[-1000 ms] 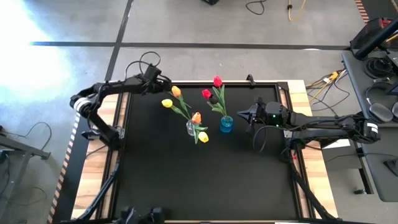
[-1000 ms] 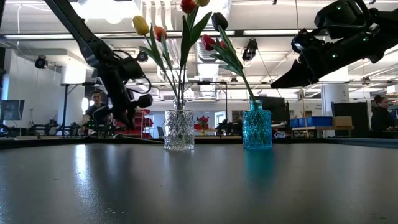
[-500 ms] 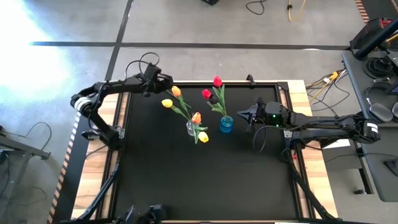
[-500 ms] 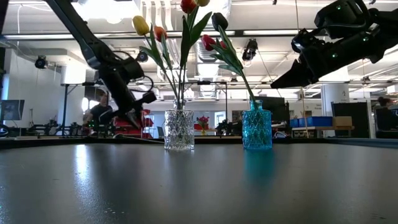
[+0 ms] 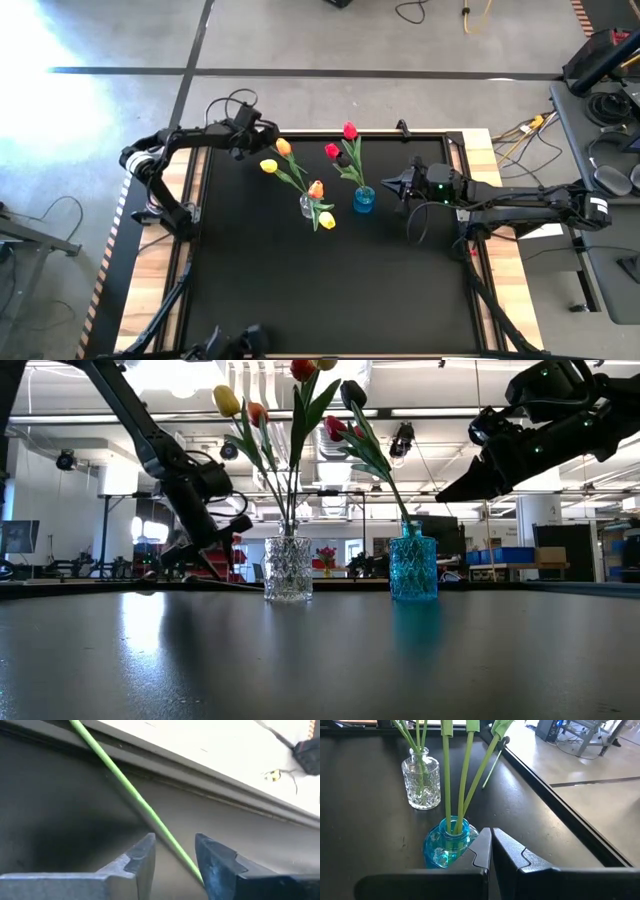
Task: Sort flowers into vase by color
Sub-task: Put the black flower into the blue vase
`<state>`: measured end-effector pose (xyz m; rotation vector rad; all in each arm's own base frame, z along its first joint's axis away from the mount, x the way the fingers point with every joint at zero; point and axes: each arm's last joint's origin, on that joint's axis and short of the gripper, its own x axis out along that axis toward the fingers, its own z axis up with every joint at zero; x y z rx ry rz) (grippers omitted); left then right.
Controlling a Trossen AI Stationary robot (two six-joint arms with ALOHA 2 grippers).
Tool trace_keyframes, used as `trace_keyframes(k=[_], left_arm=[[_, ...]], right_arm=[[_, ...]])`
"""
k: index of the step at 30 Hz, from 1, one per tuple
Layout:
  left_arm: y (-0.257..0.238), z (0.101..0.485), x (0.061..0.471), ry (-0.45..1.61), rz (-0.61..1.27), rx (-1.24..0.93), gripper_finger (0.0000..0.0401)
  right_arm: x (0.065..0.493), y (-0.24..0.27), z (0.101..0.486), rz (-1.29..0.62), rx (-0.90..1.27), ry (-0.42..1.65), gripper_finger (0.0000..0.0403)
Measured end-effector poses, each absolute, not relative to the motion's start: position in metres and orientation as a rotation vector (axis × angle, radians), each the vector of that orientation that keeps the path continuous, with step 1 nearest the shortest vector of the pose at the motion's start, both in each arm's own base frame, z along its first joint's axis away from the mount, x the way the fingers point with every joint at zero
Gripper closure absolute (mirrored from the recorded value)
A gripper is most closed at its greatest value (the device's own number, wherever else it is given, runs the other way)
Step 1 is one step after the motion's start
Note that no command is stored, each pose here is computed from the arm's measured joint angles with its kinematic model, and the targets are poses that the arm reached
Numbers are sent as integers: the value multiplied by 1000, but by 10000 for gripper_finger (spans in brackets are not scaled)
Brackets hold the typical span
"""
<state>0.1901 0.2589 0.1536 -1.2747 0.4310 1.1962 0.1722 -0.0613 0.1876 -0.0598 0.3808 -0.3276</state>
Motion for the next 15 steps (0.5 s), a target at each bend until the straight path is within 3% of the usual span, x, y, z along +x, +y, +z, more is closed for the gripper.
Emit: trace_keyframes(k=[15], left_arm=[[274, 133, 188, 357, 1229, -1361, 229]], right_arm=[[172, -61, 188, -328, -58, 381, 394]])
